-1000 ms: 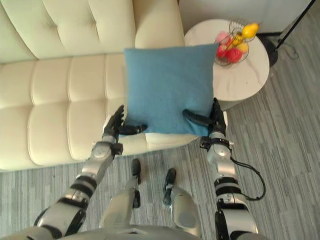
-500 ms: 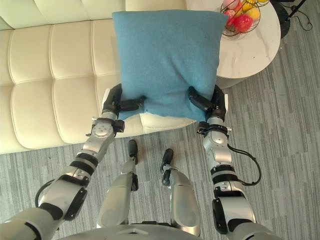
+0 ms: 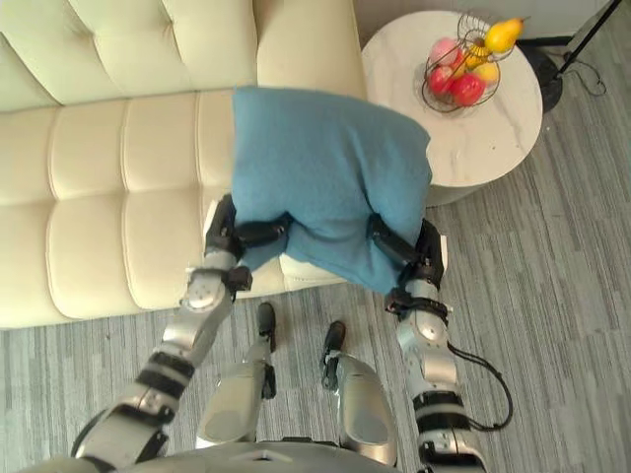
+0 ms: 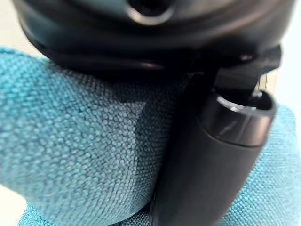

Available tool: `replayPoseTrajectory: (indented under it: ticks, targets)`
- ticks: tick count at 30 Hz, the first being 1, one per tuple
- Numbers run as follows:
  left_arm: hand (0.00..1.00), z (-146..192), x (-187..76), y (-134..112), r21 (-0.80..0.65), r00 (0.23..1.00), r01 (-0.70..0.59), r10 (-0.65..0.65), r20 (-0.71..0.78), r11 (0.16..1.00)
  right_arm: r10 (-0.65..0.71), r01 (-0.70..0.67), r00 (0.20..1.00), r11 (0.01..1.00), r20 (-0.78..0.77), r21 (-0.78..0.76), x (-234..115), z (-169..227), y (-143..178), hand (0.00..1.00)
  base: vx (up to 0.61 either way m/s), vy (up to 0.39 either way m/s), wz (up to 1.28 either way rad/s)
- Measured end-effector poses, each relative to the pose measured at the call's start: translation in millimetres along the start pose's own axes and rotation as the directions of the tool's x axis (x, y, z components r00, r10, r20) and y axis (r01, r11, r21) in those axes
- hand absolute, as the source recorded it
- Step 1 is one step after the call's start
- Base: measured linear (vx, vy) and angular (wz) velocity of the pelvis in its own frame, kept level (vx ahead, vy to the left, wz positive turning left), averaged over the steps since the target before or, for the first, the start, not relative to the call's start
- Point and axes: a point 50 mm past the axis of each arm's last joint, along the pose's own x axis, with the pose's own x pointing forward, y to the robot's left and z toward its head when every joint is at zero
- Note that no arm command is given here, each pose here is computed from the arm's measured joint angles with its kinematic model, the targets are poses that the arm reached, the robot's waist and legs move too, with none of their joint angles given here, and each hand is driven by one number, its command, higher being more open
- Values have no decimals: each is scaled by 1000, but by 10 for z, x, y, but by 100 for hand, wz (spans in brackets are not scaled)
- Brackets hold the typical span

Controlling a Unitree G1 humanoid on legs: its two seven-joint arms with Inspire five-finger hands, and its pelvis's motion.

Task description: Pick up cushions and gather them together orderly.

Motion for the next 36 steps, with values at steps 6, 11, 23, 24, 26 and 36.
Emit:
replayPoseTrajectory:
  ticks: [6,11,23,24,26,36]
  targets:
    - [0,-235,-496,8,-98,997,-23,15,-81,995,8,-9,1000,999,-20,-49,-348,-66,-90,0,59,-4,-1]
    - [0,-279,-704,51,-144,994,-49,35,-102,988,45,-46,999,995,-6,-94,-448,-31,-75,0,-7,17,-11]
    - [0,-334,-764,-28,-215,991,-45,17,-131,976,36,-31,999,984,23,-175,-492,42,-121,0,-76,-28,69]
    - [0,-336,-765,-43,-224,991,-42,12,-133,974,35,-28,999,982,34,-188,-485,66,-120,0,-33,-90,145]
    - [0,-328,-755,-61,-230,991,-40,10,-130,972,34,-22,998,979,58,-200,-446,113,-105,0,15,-30,109]
    - [0,-326,-722,-254,-243,989,45,-78,-126,969,-42,59,995,978,90,-202,-395,176,-224,0,37,154,101]
